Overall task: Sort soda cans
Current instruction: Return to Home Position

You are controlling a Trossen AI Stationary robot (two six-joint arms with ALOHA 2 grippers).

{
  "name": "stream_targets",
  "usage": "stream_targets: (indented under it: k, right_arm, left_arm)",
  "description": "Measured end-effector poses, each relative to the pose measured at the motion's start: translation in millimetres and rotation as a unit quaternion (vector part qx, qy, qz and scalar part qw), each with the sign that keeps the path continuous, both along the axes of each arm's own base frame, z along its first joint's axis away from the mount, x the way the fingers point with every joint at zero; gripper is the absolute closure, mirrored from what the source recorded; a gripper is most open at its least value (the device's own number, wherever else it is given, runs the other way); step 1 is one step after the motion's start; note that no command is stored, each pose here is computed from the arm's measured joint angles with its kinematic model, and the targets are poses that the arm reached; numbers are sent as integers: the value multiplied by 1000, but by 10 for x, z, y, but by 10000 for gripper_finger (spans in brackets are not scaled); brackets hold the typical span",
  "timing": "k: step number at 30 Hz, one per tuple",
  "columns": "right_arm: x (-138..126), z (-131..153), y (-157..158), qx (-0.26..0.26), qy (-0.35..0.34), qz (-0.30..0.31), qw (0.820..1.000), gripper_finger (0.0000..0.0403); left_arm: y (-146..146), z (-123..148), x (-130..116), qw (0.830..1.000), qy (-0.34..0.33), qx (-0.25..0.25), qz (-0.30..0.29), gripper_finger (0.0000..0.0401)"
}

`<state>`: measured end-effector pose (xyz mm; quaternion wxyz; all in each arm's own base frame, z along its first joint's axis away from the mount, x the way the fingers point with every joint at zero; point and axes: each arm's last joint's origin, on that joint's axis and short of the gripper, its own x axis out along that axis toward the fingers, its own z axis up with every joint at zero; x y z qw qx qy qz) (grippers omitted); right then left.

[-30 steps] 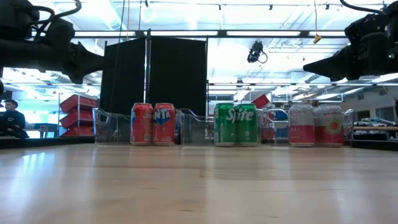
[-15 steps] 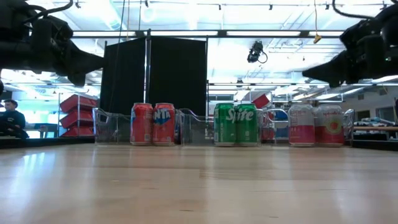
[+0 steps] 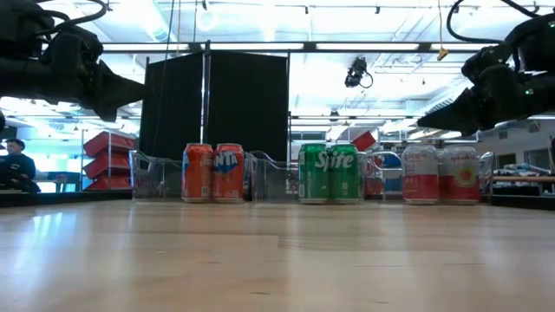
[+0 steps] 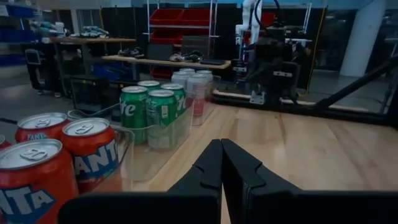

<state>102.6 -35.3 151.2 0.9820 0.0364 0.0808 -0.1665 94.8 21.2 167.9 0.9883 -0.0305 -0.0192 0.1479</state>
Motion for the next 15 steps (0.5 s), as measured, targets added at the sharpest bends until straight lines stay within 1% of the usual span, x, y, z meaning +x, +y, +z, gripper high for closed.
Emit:
stream_targets:
  k: [3, 6, 10, 15]
  right_arm:
    - [-10, 17, 8, -11, -7, 10, 1000, 403]
    - [-44, 79, 20, -14, -44, 14, 999, 403]
    - [-105, 163, 41, -45, -87, 13, 995, 403]
    - [-103, 152, 31, -44, -82, 1, 996, 403]
  left_arm:
    - [1, -1, 0, 1000, 4, 11, 1, 394]
    - [1, -1, 0, 1000, 4, 12, 2, 394]
    - [5, -2, -1, 1000, 5, 13, 5, 394]
    - [39, -3, -10, 1000, 4, 8, 25, 394]
